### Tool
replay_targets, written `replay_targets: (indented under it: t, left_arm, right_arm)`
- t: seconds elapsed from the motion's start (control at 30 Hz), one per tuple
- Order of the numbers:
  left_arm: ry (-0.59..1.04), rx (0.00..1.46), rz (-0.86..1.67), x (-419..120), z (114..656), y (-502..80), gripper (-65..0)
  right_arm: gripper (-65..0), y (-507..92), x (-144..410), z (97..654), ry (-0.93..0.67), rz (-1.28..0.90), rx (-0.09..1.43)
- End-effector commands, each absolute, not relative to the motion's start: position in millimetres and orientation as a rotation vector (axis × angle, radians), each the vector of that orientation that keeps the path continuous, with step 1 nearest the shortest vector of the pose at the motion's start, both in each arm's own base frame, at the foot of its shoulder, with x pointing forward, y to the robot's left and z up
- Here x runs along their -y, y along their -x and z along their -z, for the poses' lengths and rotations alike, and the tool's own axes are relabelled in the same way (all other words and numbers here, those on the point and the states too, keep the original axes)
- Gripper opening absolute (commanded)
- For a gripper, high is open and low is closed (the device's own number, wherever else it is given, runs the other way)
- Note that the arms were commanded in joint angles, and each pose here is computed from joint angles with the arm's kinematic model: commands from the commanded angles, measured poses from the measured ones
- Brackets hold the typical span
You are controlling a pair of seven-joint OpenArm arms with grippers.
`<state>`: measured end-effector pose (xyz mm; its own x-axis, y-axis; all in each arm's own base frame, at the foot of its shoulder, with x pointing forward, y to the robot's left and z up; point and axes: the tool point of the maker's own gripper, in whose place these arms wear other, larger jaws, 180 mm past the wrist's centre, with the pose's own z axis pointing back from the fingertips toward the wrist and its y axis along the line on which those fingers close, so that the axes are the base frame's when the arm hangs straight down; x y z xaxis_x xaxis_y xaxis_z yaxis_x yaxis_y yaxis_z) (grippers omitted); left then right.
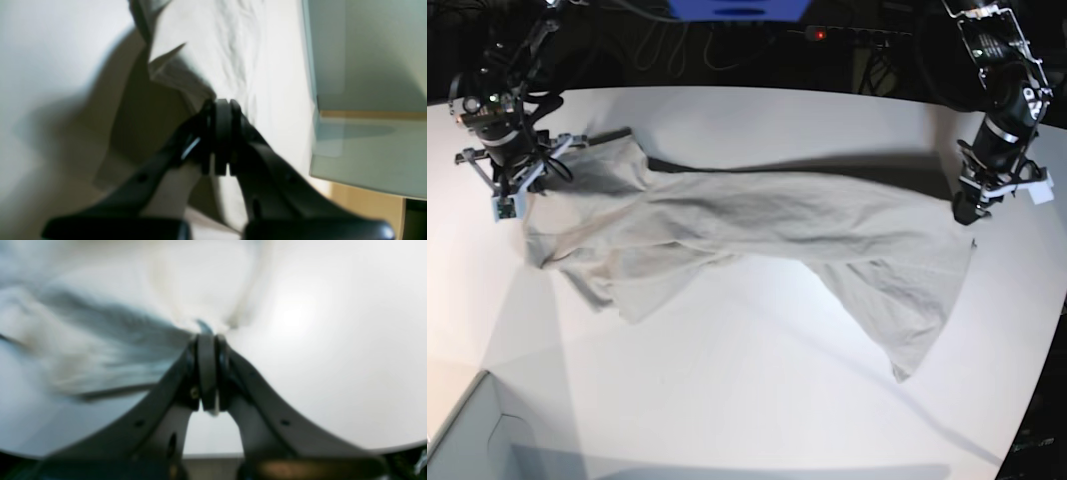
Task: Layout the t-shirt on the table in an organized manner, then fold the t-shirt properly
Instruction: 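Lift the shirt edge high with both grippers, spreading it out, then swing the held shirt up and lay it flat across the table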
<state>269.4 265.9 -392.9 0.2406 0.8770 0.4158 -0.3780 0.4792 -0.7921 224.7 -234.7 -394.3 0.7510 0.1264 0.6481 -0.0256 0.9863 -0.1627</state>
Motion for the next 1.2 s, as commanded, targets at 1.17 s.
replay_targets:
  t: [1.17]
  left_arm:
    - [0.385, 1.024, -0.887, -295.9, 352.8, -163.2, -64.8]
  right_arm:
    - [-65.0, -111.9, 285.7, 364.6, 0.206, 0.104, 0.701]
